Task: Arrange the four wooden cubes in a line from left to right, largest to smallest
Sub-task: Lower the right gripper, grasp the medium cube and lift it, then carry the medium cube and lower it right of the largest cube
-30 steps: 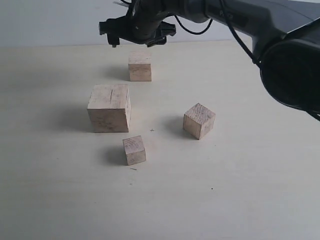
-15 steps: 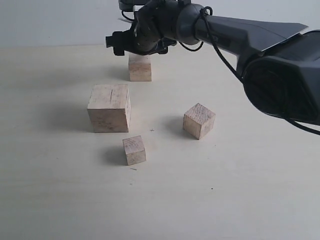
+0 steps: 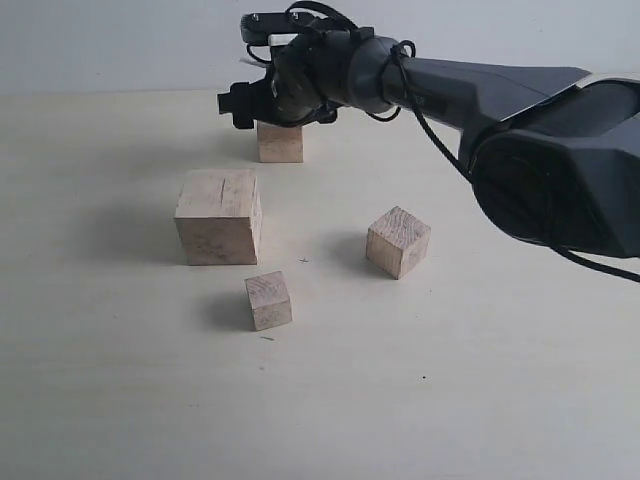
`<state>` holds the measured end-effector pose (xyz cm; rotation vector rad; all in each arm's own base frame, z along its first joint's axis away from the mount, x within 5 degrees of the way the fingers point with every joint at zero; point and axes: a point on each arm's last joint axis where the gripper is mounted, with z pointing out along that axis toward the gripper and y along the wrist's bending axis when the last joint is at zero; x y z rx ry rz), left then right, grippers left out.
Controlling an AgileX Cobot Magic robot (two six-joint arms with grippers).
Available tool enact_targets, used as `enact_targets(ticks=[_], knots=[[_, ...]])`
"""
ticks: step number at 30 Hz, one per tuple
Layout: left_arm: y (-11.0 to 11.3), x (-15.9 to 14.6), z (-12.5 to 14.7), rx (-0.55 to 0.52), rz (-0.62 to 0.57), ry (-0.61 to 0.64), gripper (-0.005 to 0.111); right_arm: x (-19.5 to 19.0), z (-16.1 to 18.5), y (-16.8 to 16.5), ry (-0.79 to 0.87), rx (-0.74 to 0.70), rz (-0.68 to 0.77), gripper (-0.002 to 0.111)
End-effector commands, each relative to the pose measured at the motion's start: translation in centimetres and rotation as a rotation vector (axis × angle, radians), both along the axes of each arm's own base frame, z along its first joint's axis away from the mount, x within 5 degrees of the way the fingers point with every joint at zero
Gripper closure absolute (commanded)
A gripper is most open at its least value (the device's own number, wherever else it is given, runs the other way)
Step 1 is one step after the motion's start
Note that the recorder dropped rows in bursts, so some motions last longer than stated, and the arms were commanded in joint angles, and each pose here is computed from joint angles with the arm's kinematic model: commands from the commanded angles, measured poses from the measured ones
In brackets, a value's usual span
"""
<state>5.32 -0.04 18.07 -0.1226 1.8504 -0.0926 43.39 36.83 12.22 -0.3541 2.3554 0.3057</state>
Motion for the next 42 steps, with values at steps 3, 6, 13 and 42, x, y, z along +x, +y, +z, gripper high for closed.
enact_targets(ticks=[3,6,13,42], knots=[[0.0,0.0,0.0,0.009,-0.006,-0.011,0.107,0.2,0.0,-0.1,0.003,-0.001,-0.009,0.049],[0.0,0.0,0.0,0.009,-0.006,-0.011,0.107,-0.4,2.4,-0.6,0.034,-0.027,-0.030,0.089],[0.0,0.0,0.0,0.009,-0.006,-0.011,0.107,-3.6,9.9,-1.9,0.095,-0.255,0.349,0.108],[0.0,0.0,0.0,0.009,-0.006,-0.011,0.107,-13.1,15.3,-13.9,0.026,-0.136,1.033,0.108]])
